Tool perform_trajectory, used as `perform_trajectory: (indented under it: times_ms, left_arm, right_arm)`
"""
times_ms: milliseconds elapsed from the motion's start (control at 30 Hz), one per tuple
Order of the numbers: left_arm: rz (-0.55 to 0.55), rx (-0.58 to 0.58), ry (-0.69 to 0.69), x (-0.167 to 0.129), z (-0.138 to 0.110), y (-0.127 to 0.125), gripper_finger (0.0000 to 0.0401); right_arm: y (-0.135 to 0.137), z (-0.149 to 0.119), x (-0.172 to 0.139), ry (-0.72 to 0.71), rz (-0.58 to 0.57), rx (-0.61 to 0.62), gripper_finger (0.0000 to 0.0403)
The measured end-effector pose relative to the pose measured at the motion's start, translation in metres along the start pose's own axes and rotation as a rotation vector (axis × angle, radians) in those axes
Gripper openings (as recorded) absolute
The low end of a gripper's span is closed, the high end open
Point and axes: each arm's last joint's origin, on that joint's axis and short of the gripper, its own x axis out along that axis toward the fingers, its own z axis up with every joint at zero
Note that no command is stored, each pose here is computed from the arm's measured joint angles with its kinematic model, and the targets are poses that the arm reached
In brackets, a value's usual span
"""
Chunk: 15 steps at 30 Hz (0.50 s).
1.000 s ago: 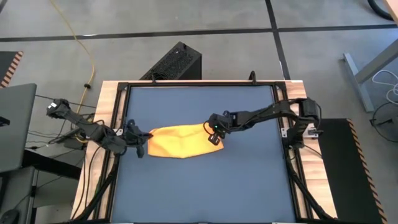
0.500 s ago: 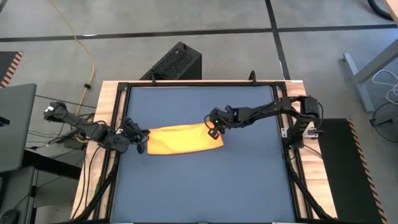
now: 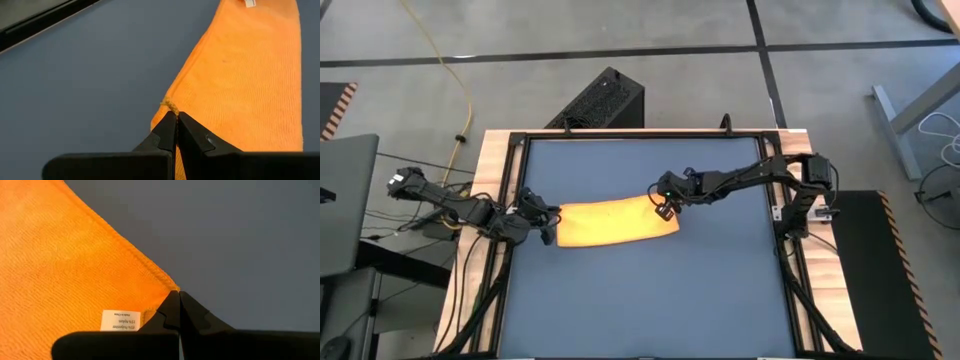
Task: Roll towel
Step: Roll the yellow microfiber cloth on the table
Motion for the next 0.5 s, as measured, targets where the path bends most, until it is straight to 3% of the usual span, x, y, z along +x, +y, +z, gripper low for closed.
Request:
perform_trajectory:
  times_ms: [267,500]
  left_arm:
    - [0.014,-0.002,-0.011,0.0000,0.0004,0.0004,0.0000]
    - [0.023,-0.005,-0.018,0.0000,0.0006,0.0006,0.0023]
  right_arm:
    - [-0.0039,0.0029,0.0015,-0.013,-0.005,0.015,0.0021]
    - [-0.0036,0.0031,0.0014,-0.015,-0.004,0.014,0.0054]
